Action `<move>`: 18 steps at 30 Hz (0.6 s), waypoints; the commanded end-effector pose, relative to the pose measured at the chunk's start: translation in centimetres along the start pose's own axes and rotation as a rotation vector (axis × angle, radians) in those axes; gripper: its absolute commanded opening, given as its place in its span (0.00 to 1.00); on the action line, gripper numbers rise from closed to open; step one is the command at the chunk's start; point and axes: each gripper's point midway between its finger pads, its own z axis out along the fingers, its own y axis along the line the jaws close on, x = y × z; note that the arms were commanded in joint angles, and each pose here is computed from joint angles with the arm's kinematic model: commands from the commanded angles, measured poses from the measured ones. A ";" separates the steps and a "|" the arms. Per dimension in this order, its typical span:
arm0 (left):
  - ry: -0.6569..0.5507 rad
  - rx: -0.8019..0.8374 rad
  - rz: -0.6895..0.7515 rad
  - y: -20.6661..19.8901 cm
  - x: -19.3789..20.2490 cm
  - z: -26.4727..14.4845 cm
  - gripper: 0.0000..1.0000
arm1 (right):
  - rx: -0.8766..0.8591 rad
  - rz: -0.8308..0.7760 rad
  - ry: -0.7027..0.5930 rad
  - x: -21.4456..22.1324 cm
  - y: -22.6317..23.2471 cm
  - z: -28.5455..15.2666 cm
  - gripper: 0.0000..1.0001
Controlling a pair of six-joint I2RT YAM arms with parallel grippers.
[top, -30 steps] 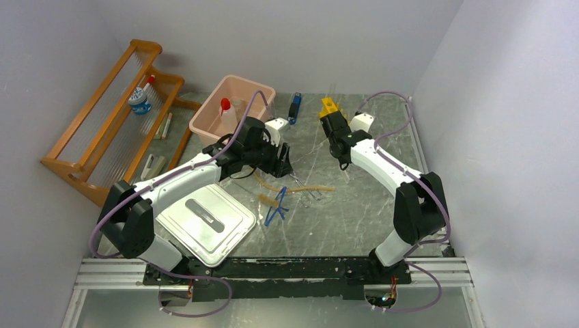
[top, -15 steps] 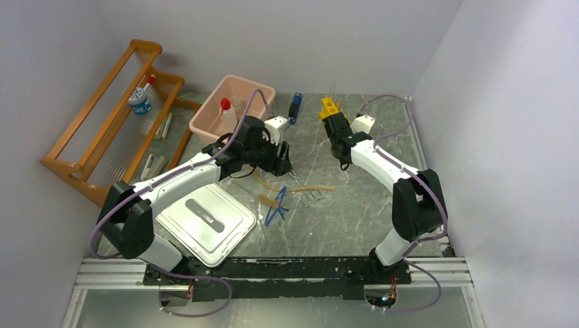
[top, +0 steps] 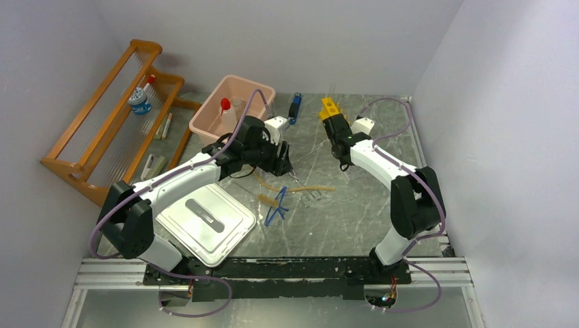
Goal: Organize the chemistry lab equipment
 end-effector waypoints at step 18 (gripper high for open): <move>-0.056 -0.001 0.004 -0.3 -1.8 -0.7 0.66 | -0.056 0.009 0.018 -1.6 0.2 -2.1 0.50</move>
